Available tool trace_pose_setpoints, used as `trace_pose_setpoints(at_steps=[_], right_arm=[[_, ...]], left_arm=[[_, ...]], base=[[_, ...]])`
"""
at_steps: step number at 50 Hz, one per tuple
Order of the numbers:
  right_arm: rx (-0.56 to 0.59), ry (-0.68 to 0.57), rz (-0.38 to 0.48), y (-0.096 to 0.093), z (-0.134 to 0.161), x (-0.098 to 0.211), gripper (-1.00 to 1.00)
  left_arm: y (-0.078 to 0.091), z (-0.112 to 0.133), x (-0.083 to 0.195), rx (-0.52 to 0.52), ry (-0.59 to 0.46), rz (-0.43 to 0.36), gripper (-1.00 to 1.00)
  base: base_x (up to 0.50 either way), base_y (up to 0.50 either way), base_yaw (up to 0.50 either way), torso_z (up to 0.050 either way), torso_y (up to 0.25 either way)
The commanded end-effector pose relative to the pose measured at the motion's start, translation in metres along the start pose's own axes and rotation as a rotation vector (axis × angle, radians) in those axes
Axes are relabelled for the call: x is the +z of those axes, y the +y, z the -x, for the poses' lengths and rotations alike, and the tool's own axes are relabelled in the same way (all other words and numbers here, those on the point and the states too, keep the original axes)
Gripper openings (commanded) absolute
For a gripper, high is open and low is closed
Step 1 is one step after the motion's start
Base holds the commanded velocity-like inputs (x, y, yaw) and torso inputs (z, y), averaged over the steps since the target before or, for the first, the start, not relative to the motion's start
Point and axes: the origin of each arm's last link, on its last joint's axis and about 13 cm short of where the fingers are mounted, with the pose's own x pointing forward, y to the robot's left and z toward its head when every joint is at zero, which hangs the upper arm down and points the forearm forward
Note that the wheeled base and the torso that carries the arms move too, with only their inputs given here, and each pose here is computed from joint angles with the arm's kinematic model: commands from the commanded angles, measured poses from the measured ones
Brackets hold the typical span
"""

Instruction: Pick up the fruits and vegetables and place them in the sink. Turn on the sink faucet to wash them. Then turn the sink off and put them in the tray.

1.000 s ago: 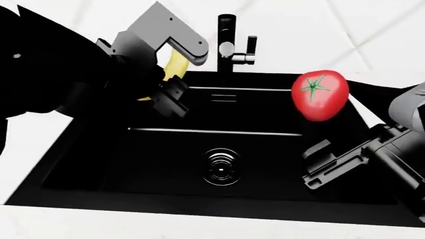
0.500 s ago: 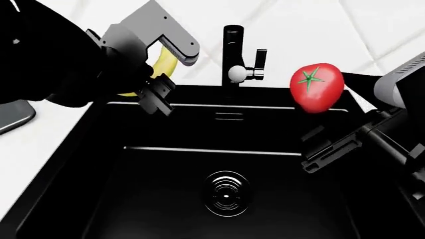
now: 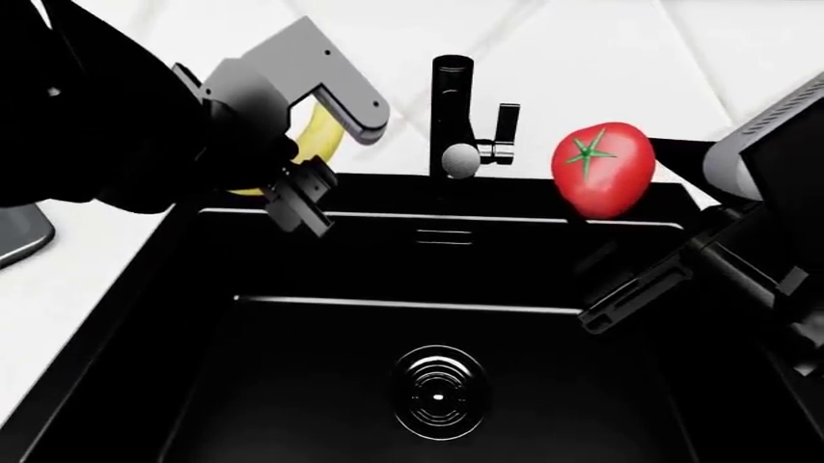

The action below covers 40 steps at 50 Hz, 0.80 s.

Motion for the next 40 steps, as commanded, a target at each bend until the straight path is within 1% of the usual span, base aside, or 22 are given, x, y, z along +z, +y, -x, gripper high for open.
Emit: trace_pose_setpoints(at_steps=[1,3,5,8,15,18,24,29,35,40], right_arm=[[-0.024,-0.029,0.025,-0.003,-0.001,0.003,-1.0],[-0.023,-0.032,0.023,-0.002,-0.001,0.004,-1.0],[-0.022,-0.032,0.025,-0.002,-0.001,0.004,-1.0],[-0.021,-0.032,0.026,-0.002,-0.001,0.003,-1.0],[-0.021,-0.032,0.029,-0.003,0.001,0.003,-1.0],[-0.021,-0.035,0.028,-0.004,0.001,0.002,-1.0],[-0.027,-0.033,0.023,-0.004,0.001,0.001,-1.0],[-0.031,-0.035,0.016,-0.004,0.001,0.002,-1.0],[-0.048,-0.031,0.009,-0.006,0.001,0.0,-1.0],[-0.065,-0.028,0.005,-0.008,0.003,-0.001,-1.0]], left_arm=[[-0.001,-0.002,-0.002,0.011,0.004,-0.007,-1.0],[-0.002,-0.004,-0.003,0.001,0.011,-0.015,-1.0],[-0.005,-0.006,-0.006,-0.021,0.031,-0.046,-1.0],[-0.011,-0.009,-0.01,-0.071,0.068,-0.121,-1.0],[-0.021,-0.018,-0.012,-0.142,0.121,-0.216,-1.0],[-0.024,-0.023,-0.012,-0.193,0.12,-0.237,-1.0],[-0.029,-0.035,-0.012,-0.259,0.141,-0.283,-1.0],[-0.04,-0.047,-0.013,-0.353,0.146,-0.352,-1.0],[-0.052,-0.064,-0.012,-0.413,0.17,-0.397,-1.0],[-0.062,-0.071,-0.011,-0.452,0.174,-0.431,-1.0]], base=[[0.0,0.0,0.0,0.0,0.0],[0.0,0.0,0.0,0.0,0.0],[0.0,0.0,0.0,0.0,0.005],[0.0,0.0,0.0,0.0,0.0],[0.0,0.0,0.0,0.001,0.0],[0.0,0.0,0.0,0.0,0.0],[0.0,0.0,0.0,0.0,0.002],[0.0,0.0,0.0,0.0,0.0],[0.0,0.0,0.0,0.0,0.0],[0.0,0.0,0.0,0.0,0.002]])
